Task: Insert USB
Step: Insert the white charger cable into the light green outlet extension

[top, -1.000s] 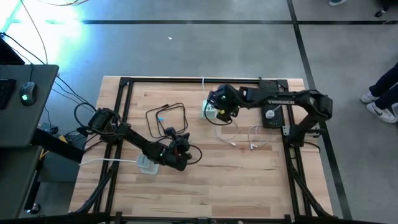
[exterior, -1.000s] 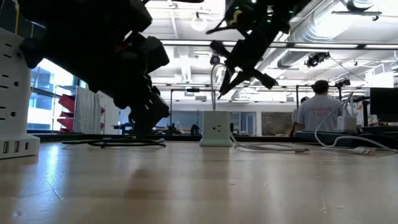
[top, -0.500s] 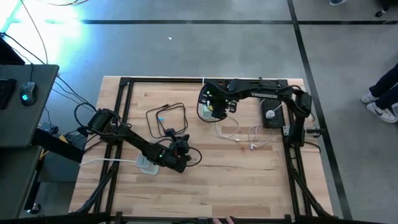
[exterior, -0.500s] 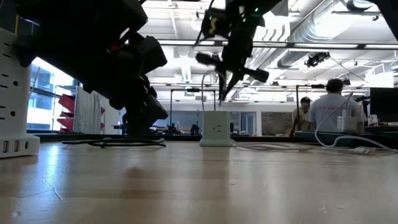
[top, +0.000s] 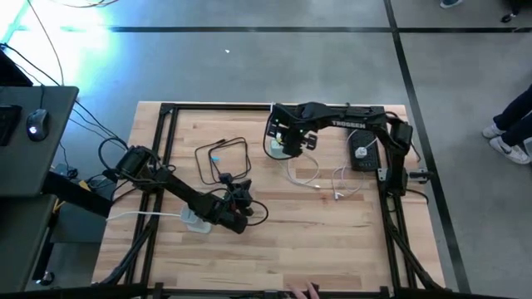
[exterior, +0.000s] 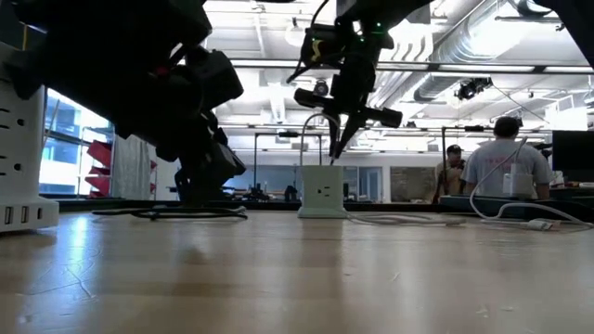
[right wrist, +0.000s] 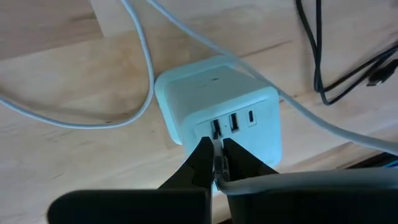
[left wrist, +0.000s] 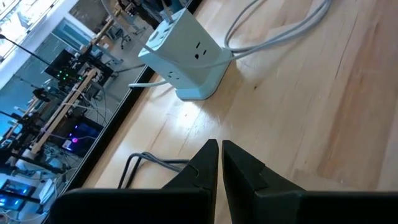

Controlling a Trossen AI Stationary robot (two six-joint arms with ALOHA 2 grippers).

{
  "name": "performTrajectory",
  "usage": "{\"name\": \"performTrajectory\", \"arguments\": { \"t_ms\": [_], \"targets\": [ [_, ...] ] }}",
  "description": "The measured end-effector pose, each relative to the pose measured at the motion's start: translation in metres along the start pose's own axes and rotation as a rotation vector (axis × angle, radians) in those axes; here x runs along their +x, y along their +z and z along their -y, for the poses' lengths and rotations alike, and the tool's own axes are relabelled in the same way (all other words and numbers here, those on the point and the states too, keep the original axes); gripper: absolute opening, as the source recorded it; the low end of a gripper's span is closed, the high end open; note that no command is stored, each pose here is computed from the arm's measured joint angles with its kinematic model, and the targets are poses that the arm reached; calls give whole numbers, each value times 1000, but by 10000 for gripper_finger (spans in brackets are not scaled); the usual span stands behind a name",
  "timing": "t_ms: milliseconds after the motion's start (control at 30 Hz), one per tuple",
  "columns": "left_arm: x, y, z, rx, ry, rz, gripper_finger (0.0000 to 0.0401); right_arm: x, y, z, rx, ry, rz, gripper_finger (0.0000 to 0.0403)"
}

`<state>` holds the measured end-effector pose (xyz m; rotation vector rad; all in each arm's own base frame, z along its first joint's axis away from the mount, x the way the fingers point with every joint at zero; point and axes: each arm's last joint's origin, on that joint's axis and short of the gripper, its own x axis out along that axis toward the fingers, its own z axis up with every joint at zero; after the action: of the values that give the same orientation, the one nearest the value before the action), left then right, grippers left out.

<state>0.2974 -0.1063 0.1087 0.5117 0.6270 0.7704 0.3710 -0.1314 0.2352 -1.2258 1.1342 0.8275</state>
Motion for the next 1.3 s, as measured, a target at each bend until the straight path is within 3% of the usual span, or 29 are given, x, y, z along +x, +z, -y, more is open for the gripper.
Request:
{"name": "performTrajectory", "arguments": {
  "t_ms": [267, 400, 533, 700, 767, 867, 1000, 1133, 1300],
  "targets": [
    [1, 0, 0, -1, 6, 0, 0, 0, 1, 0, 5, -4, 27, 0],
    [-2, 3, -3, -8, 17, 10, 0, -9, 8, 4, 124, -37, 97, 0],
    [-8, 10, -14, -26, 39, 23, 0, -36, 31, 2, 130, -72, 186, 0],
    [-21, 22, -34, -122, 19, 41, 0, -56, 83, -2, 65, -98, 256, 0],
    [-23, 28, -39, -125, -82, 23, 0, -62, 107, -4, 25, -109, 281, 0],
    [-19, 36, -39, -110, -335, 3, 1, -65, 141, -8, -18, -115, 306, 0],
    [-19, 48, -33, -92, -581, 118, 13, -63, 180, -19, -71, -116, 342, 0],
    [-17, 56, -33, -137, -715, 245, 39, -54, 205, -34, -62, -88, 331, 0],
    [-12, 61, -36, -206, -826, 309, 84, -44, 229, -41, -98, -194, 284, 0]
  ]
}}
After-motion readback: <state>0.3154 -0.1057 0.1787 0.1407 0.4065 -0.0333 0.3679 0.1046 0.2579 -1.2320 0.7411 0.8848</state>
